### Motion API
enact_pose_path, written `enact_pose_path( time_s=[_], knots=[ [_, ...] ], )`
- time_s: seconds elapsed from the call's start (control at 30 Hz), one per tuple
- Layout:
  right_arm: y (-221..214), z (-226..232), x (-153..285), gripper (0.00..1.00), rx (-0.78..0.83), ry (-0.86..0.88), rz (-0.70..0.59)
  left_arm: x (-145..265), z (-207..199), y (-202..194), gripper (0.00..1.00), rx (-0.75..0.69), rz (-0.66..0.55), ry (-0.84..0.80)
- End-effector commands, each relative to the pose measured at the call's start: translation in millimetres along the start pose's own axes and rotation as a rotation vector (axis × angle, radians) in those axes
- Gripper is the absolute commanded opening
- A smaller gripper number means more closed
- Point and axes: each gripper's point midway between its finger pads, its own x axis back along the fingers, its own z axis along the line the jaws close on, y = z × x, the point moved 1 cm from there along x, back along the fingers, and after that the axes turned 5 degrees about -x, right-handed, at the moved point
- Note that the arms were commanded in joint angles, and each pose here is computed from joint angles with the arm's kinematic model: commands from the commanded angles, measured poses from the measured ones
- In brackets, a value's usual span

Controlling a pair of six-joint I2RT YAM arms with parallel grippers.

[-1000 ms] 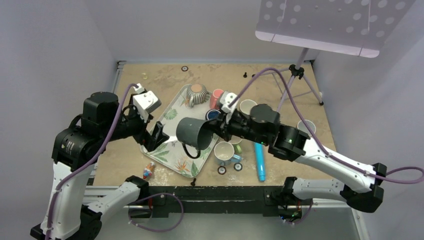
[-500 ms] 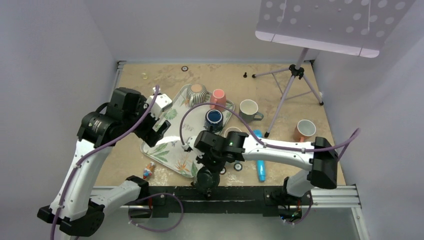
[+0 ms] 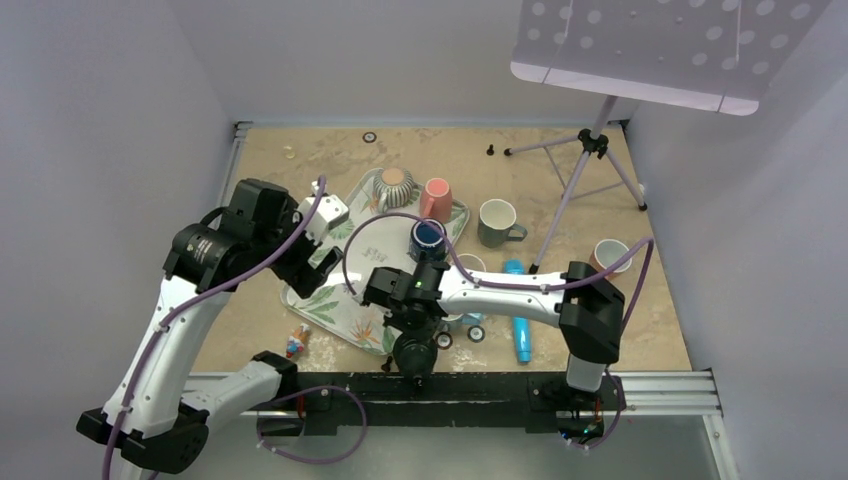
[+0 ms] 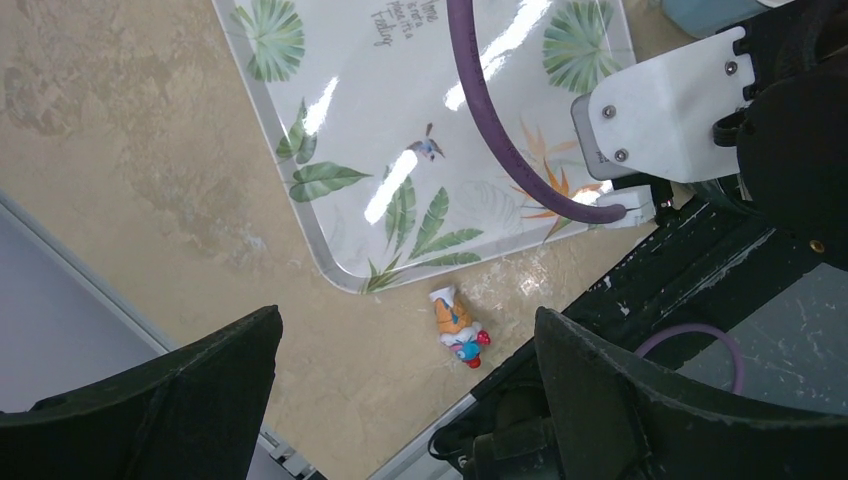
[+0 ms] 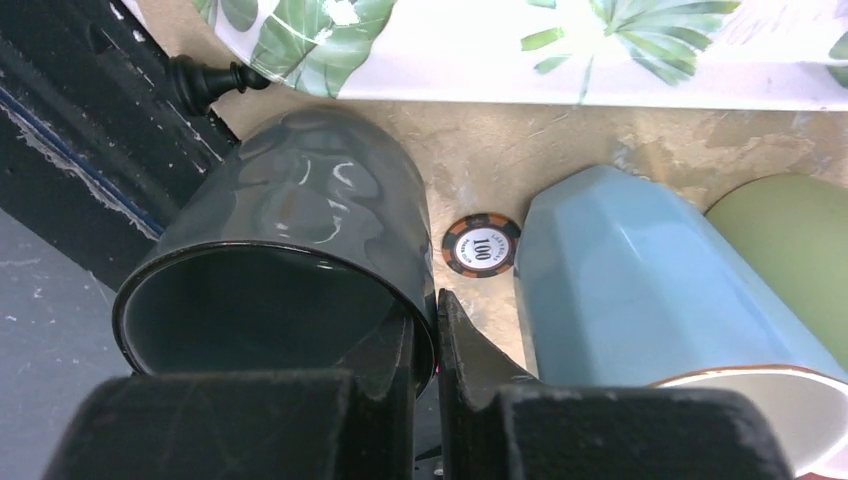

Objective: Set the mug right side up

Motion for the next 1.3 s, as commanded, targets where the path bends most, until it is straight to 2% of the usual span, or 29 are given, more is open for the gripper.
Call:
enact_pose_path(
  time_s=[0.0, 0.07, 0.13, 0.3, 0.47, 0.53, 0.6, 0.7, 0.87, 0.93, 1.03, 1.17, 1.27],
  knots=[
    [24.9, -11.1, 16.4, 0.18, -0.029, -0.073, -0.103, -4.5, 3.6, -1.6, 1.00, -0.025, -0.005, 0.018],
    [29.6, -10.7, 22.3, 0.34, -0.035, -0.067, -0.134, -6.1, 6.5, -2.3, 1.00, -0.031, -0.001, 0.032],
    [36.3, -11.2, 32.4, 0.43, -0.041, -0.065, -0.178, -6.4, 8.9, 0.3, 1.00, -0.037, -0.010, 0.041],
    [51.6, -5.6, 75.0, 0.57, -0.034, 0.002, -0.322, -21.1, 21.5, 14.8, 1.00, -0.048, -0.031, 0.070],
    [56.1, -9.7, 127.6, 0.69, -0.044, 0.058, -0.524, -59.2, 41.9, 46.8, 1.00, -0.038, -0.061, 0.079],
    [57.4, -15.5, 144.7, 0.71, -0.067, 0.081, -0.598, -81.3, 49.4, 66.5, 1.00, -0.017, -0.108, 0.070],
    [55.1, -34.4, 155.4, 0.72, -0.139, 0.064, -0.656, -107.9, 57.4, 84.2, 0.95, 0.015, -0.137, 0.061],
    [45.0, -84.5, 157.8, 0.74, -0.300, 0.004, -0.731, -146.8, 70.2, 111.2, 0.86, 0.050, -0.154, 0.037],
    [19.0, -153.2, 164.7, 0.77, -0.497, -0.154, -0.835, -208.4, 90.5, 138.2, 0.84, 0.055, -0.165, 0.031],
    [11.0, -160.4, 163.1, 0.77, -0.516, -0.187, -0.840, -231.9, 101.6, 140.2, 0.83, 0.073, -0.127, 0.055],
    [4.1, -163.3, 157.0, 0.78, -0.517, -0.204, -0.831, -273.2, 112.1, 127.3, 0.78, 0.095, -0.007, 0.068],
    [-3.3, -167.4, 148.4, 0.78, -0.520, -0.235, -0.803, -302.9, 114.4, 113.0, 0.75, 0.106, 0.085, 0.060],
    [-5.2, -169.0, 145.9, 0.78, -0.511, -0.246, -0.798, -314.0, 115.9, 104.4, 0.68, 0.137, 0.145, 0.067]
  ],
)
